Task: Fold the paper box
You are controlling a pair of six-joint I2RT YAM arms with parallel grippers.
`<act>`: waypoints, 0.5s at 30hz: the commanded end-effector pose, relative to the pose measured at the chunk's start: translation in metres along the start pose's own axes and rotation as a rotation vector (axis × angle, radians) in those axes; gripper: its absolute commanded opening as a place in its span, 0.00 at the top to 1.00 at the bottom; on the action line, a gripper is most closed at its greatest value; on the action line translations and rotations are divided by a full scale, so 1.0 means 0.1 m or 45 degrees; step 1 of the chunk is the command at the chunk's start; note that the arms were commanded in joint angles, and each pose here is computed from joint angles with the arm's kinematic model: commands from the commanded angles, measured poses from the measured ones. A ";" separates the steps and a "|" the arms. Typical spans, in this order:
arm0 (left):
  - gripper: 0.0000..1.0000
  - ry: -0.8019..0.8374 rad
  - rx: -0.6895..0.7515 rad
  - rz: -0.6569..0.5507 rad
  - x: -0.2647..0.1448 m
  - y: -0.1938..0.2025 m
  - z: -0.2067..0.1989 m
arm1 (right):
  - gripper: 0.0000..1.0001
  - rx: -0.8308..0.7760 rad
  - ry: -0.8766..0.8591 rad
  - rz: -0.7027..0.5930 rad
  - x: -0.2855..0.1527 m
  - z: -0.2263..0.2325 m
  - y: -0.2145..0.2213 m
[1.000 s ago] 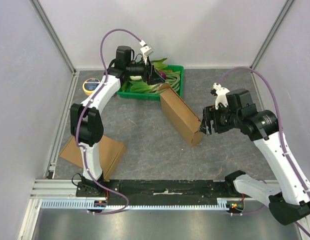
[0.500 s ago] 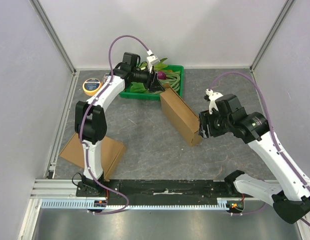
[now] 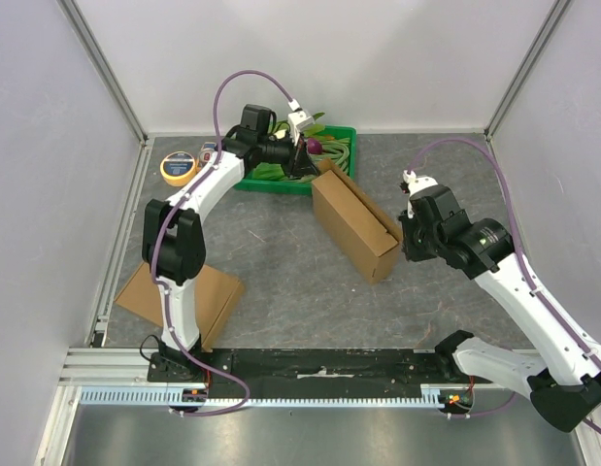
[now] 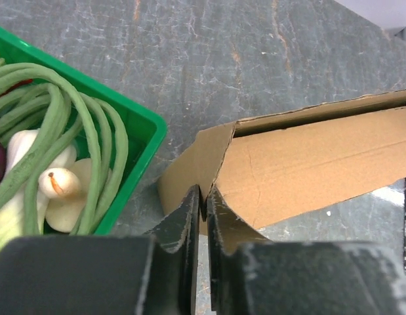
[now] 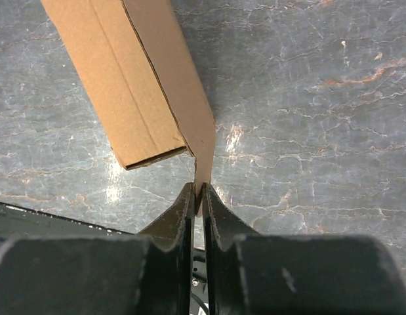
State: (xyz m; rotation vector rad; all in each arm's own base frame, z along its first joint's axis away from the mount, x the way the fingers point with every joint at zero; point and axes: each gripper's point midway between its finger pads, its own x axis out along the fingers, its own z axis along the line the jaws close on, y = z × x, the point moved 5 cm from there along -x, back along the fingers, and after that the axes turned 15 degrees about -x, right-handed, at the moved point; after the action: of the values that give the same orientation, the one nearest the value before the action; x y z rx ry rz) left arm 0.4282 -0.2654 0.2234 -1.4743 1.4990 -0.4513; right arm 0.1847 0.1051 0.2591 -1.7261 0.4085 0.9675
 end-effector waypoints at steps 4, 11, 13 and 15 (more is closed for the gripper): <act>0.98 -0.161 -0.107 -0.087 -0.21 -0.23 -0.25 | 1.00 0.066 0.051 -0.055 -0.05 -0.03 -0.17; 0.98 -0.237 -0.510 -0.047 -0.28 -0.04 -0.53 | 1.00 0.274 -0.001 -0.081 -0.03 0.08 -0.35; 0.98 -0.250 -0.637 -0.033 -0.28 0.07 -0.56 | 1.00 0.319 -0.001 -0.111 -0.02 0.09 -0.41; 0.98 -0.248 -0.710 -0.013 -0.26 0.16 -0.62 | 1.00 0.380 -0.014 -0.124 0.03 0.12 -0.45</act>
State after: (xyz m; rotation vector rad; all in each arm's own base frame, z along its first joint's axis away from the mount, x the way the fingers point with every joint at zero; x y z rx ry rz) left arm 0.3975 -0.2500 0.2373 -1.7405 1.4224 -0.0272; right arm 0.1957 0.1150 0.2630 -1.6000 0.5060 0.9011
